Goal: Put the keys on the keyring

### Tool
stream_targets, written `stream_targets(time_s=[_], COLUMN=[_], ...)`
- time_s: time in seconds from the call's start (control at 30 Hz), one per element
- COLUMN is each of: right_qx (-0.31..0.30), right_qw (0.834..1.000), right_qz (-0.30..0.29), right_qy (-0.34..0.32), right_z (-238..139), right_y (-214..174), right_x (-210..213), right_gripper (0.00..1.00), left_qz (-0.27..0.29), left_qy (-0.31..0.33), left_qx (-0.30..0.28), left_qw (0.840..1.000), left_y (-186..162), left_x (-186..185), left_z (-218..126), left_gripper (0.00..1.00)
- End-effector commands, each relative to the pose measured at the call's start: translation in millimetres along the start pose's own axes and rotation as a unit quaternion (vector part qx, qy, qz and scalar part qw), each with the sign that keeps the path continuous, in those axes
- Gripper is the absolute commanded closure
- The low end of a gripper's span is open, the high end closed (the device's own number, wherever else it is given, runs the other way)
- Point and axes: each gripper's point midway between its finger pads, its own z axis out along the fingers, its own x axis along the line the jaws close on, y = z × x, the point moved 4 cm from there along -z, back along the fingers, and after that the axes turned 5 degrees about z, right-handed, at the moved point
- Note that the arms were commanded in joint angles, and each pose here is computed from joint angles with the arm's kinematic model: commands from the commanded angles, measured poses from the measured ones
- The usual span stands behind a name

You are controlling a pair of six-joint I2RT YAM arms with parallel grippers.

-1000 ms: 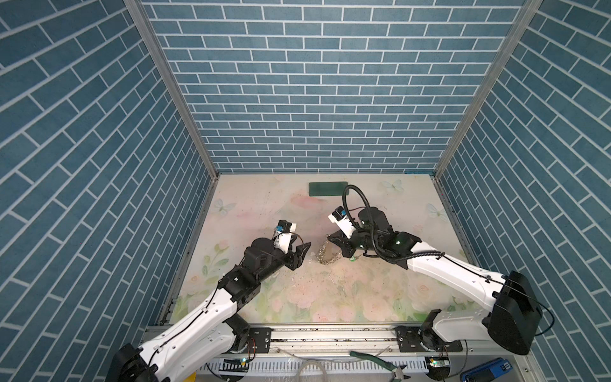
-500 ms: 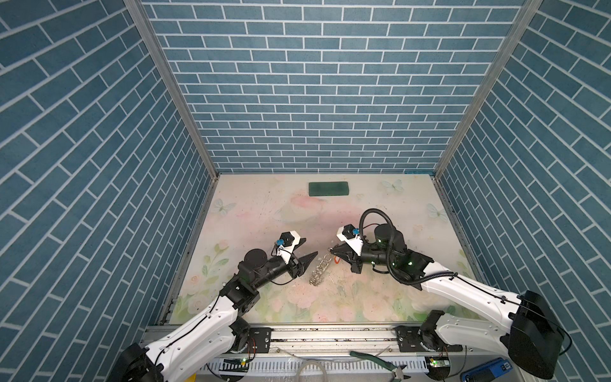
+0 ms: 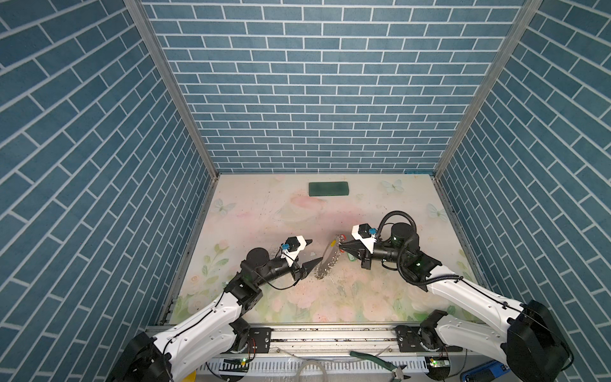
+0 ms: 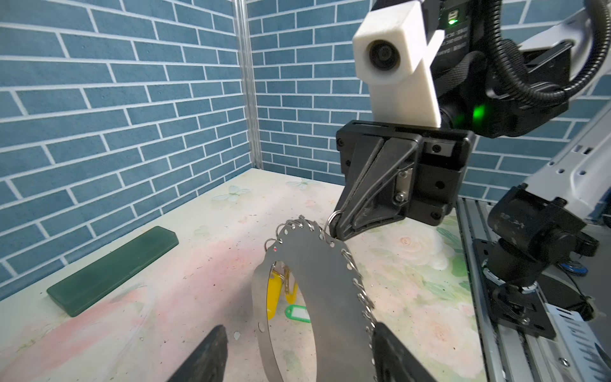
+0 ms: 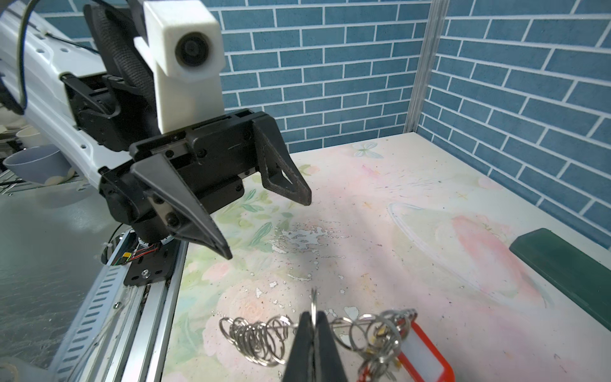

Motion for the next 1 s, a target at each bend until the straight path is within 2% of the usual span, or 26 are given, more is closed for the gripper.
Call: stream_targets(time_s=[0.0, 0.2, 0.43, 0.97], right_qx=[-0.045, -0.056, -0.052, -0.047], right_qw=[0.996, 0.991, 0.985, 0.980], right_qz=[-0.064, -0.063, -0.057, -0.053], right_qy=[0.054, 0.103, 0.156, 0.184], right_z=[-0.7, 4.1, 8.0, 20.6], right_y=[15.6, 12.9, 7.7, 5.0], right_x=[13.1, 20.3, 28.2, 35.2], right_gripper=[1.00, 1.00, 1.00, 1.00], left_qz=[0.015, 0.020, 0.020, 0.003], left_qy=[-0.046, -0.070, -0.105, -0.158], left_qx=[-0.023, -0.034, -0.048, -0.056], left_qw=[0.999, 0.997, 0.993, 0.986], left_y=[12.7, 16.3, 18.4, 21.2], left_x=[-8.0, -13.3, -21.8, -27.5], left_z=[3.8, 5.4, 4.6, 14.7], left_gripper=[0.40, 0.55, 0.64, 0.78])
